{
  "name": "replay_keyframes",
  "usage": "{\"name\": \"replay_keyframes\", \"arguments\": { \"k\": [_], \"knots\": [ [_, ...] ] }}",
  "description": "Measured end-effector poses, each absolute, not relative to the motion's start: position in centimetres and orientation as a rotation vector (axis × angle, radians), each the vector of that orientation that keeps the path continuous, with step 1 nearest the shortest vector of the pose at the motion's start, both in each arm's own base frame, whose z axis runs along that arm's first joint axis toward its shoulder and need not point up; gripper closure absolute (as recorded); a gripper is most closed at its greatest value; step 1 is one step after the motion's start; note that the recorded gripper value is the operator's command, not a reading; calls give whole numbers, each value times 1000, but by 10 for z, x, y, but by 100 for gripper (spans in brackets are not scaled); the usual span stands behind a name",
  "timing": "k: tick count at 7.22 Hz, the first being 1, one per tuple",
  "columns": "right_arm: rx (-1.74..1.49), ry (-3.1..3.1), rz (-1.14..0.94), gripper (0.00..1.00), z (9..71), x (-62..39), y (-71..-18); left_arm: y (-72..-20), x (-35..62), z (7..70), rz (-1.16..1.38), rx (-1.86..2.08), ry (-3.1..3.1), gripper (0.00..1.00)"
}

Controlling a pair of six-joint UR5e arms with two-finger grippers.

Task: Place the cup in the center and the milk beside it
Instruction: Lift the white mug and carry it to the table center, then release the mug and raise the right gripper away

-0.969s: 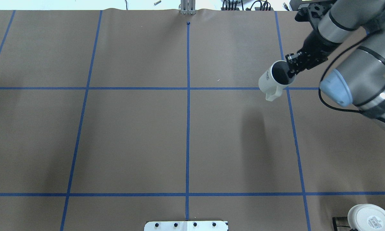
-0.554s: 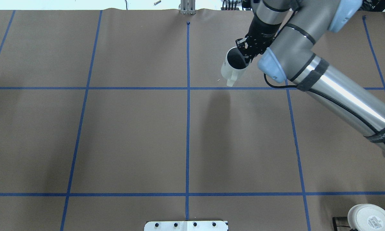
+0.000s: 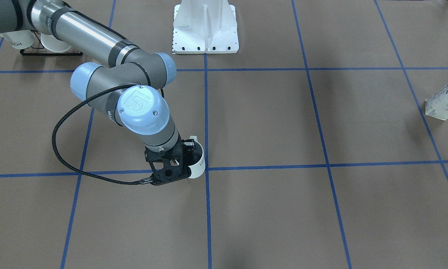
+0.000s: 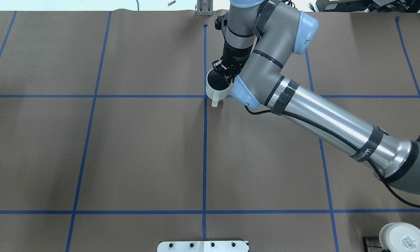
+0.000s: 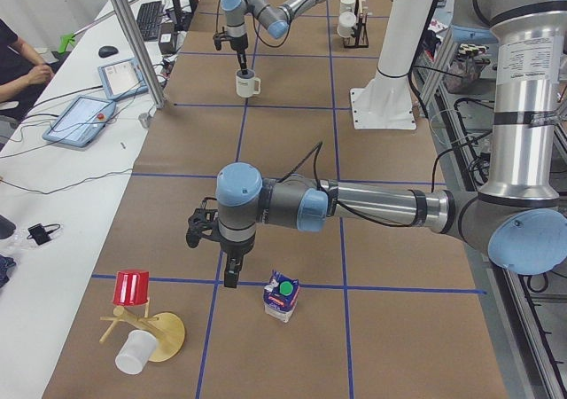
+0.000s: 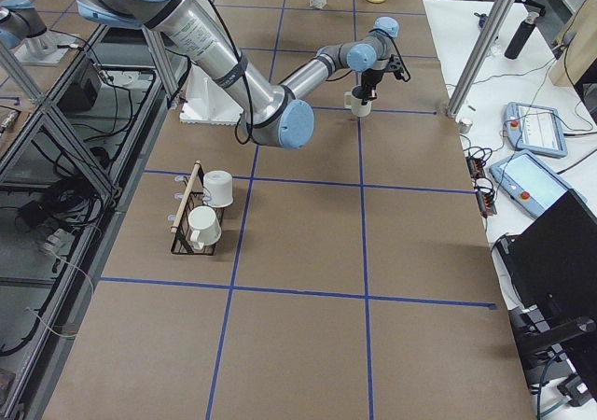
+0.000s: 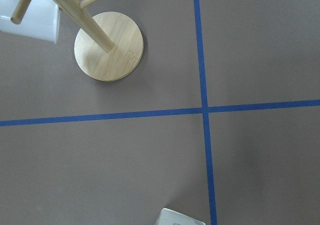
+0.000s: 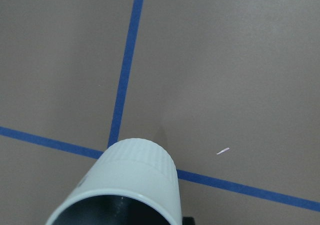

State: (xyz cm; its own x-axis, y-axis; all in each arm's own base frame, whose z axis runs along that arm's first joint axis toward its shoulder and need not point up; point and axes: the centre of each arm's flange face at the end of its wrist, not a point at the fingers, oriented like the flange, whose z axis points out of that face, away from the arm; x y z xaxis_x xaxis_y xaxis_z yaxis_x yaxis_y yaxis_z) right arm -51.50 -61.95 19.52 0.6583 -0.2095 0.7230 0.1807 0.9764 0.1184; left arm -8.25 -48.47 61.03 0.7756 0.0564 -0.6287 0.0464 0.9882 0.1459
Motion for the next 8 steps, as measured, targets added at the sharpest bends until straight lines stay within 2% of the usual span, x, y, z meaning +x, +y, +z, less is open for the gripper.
{"name": "replay_keyframes", "arguments": {
  "k": [1, 2, 5, 8],
  "knots": [
    [43, -822, -229, 16, 193, -523, -617, -485, -83, 611, 6, 156, 684, 1],
    [54, -828, -236, 2, 192, -527, -616, -485, -83, 612, 8, 156, 684, 1],
    [113, -860, -202, 1, 183, -521, -620, -492, -69, 599, 45, 189, 690, 1],
    [130, -942, -113, 1, 168, -433, -657, -495, -39, 579, 134, 277, 696, 1]
  ]
}}
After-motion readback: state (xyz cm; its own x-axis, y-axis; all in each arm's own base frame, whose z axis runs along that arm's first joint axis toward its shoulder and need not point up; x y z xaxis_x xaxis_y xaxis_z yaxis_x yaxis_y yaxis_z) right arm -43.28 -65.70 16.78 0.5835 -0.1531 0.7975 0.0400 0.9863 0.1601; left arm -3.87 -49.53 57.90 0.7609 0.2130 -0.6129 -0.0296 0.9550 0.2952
